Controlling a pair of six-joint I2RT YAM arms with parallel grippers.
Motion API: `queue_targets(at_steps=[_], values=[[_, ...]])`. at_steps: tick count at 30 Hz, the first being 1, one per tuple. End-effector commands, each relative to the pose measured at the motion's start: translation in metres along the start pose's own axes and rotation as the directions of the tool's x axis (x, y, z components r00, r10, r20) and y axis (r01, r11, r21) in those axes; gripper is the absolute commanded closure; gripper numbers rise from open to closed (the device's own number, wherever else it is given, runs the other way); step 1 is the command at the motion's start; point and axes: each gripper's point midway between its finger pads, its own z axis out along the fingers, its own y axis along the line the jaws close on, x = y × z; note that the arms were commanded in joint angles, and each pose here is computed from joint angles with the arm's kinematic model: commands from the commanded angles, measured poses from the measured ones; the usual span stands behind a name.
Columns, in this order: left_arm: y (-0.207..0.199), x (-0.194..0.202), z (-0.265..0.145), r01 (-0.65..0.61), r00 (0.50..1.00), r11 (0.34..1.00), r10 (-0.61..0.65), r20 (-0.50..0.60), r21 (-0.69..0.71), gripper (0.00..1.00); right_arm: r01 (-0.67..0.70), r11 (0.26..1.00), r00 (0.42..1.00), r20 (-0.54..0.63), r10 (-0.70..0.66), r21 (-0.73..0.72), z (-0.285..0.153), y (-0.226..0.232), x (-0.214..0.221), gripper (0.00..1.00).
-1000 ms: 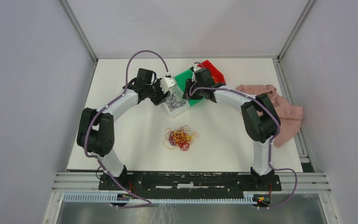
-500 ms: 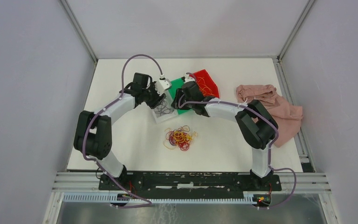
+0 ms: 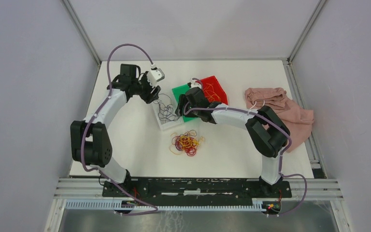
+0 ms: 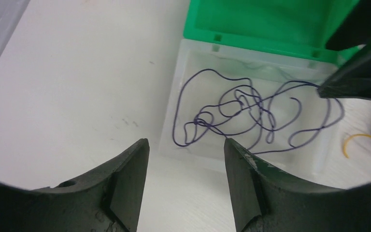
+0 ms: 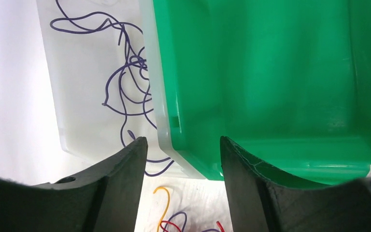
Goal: Untangle the cables
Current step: Adjust the bin at the center of the board.
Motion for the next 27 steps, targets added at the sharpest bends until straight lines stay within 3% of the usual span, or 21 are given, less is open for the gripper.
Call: queue_targets(at_steps=[1, 5, 8, 10, 18, 22, 27], values=[[-0.036, -0.026, -0.040, -0.050, 0.996, 0.992, 0.040, 0.084, 0.112, 0.32, -0.021, 0.997, 1.000, 0.015, 0.022, -0.069, -0.011, 0.019, -0.035, 0.33], [-0.051, -0.009, -0.055, 0.036, 0.999, 0.990, -0.041, 0.032, 0.134, 0.32, 0.010, 0.994, 1.000, 0.009, -0.009, -0.105, -0.017, 0.017, -0.056, 0.30], [-0.073, 0.007, -0.057, 0.127, 0.992, 0.978, -0.130, 0.007, 0.168, 0.22, 0.088, 0.988, 0.995, -0.031, -0.093, -0.125, -0.014, 0.015, -0.064, 0.32], [-0.081, 0.019, -0.052, 0.201, 0.979, 0.969, -0.203, -0.004, 0.143, 0.16, 0.157, 0.985, 0.985, -0.057, -0.161, -0.067, -0.013, 0.002, -0.070, 0.32], [-0.074, 0.041, -0.020, 0.318, 0.948, 0.947, -0.319, -0.015, -0.044, 0.11, 0.286, 0.950, 0.958, -0.048, -0.282, 0.127, -0.017, -0.046, -0.111, 0.34], [-0.062, 0.045, -0.012, 0.305, 0.951, 0.947, -0.309, -0.022, -0.097, 0.11, 0.353, 0.908, 0.936, -0.078, -0.344, 0.227, -0.017, -0.072, -0.114, 0.36], [-0.053, 0.062, -0.005, 0.199, 0.975, 0.970, -0.210, -0.066, -0.137, 0.16, 0.355, 0.885, 0.935, -0.102, -0.340, 0.301, -0.016, -0.101, -0.108, 0.39]])
